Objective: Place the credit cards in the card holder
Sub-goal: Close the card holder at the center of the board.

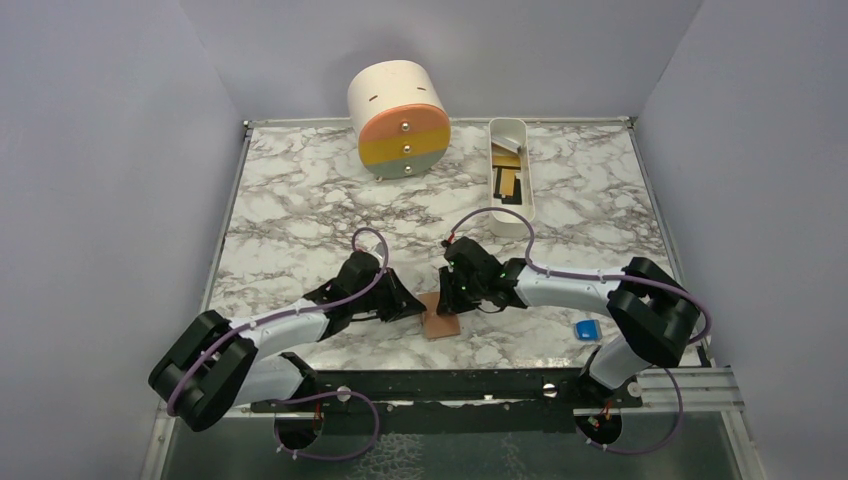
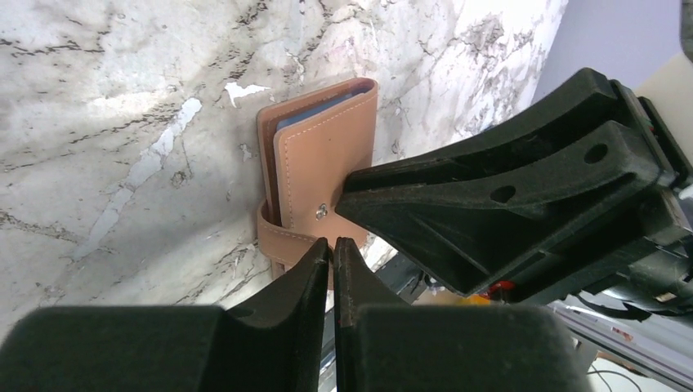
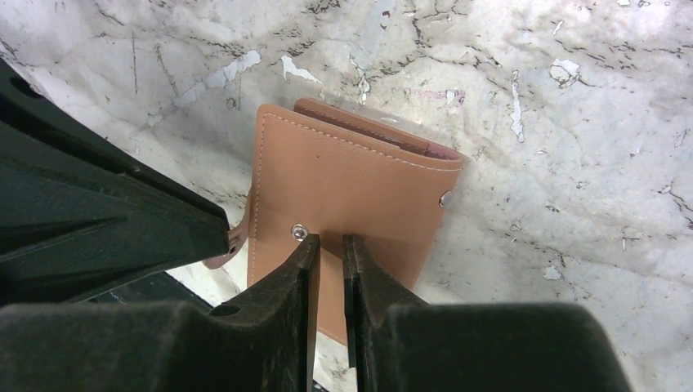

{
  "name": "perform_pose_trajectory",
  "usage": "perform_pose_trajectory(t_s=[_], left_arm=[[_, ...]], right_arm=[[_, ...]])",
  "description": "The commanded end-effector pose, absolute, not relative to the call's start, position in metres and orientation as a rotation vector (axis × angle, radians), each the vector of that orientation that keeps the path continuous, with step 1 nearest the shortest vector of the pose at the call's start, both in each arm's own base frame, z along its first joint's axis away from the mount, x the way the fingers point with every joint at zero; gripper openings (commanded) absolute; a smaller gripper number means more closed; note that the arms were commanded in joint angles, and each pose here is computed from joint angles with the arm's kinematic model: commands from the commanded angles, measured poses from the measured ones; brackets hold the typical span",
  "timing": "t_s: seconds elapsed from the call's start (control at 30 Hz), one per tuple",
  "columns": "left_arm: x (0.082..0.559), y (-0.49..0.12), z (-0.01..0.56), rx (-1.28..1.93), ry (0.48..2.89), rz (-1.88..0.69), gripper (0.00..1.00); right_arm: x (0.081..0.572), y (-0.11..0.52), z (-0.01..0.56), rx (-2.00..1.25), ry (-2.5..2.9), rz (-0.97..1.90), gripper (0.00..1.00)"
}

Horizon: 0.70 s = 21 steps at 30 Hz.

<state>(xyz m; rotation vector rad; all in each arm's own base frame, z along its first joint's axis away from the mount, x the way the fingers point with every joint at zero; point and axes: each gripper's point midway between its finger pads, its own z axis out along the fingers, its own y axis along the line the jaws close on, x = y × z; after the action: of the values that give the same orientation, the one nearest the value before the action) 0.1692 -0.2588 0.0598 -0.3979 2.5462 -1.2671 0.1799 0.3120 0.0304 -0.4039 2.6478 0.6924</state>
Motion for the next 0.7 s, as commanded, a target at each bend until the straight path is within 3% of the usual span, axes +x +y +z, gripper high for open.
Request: perform_pose_trajectory(t_s=[0.0,0.27,0.67], left_arm=[[0.174,-0.266,0.063,-0.354,2.529,-1.283,0.08],[0.182,-0.271,0.054,-0.339,2.547,-1.252,0.05],[0.184,-0.271,0.044,-0.347,2.567,-1.222,0.05]], right_arm=[[0.171,0.287,-0.003,-0.437,2.709,0.524,0.17],[0.169,0.288,-0.005,-0.439,2.692,0.561,0.17],[0.171,0.316,0.060,-0.440,2.520,0.836,0.24]])
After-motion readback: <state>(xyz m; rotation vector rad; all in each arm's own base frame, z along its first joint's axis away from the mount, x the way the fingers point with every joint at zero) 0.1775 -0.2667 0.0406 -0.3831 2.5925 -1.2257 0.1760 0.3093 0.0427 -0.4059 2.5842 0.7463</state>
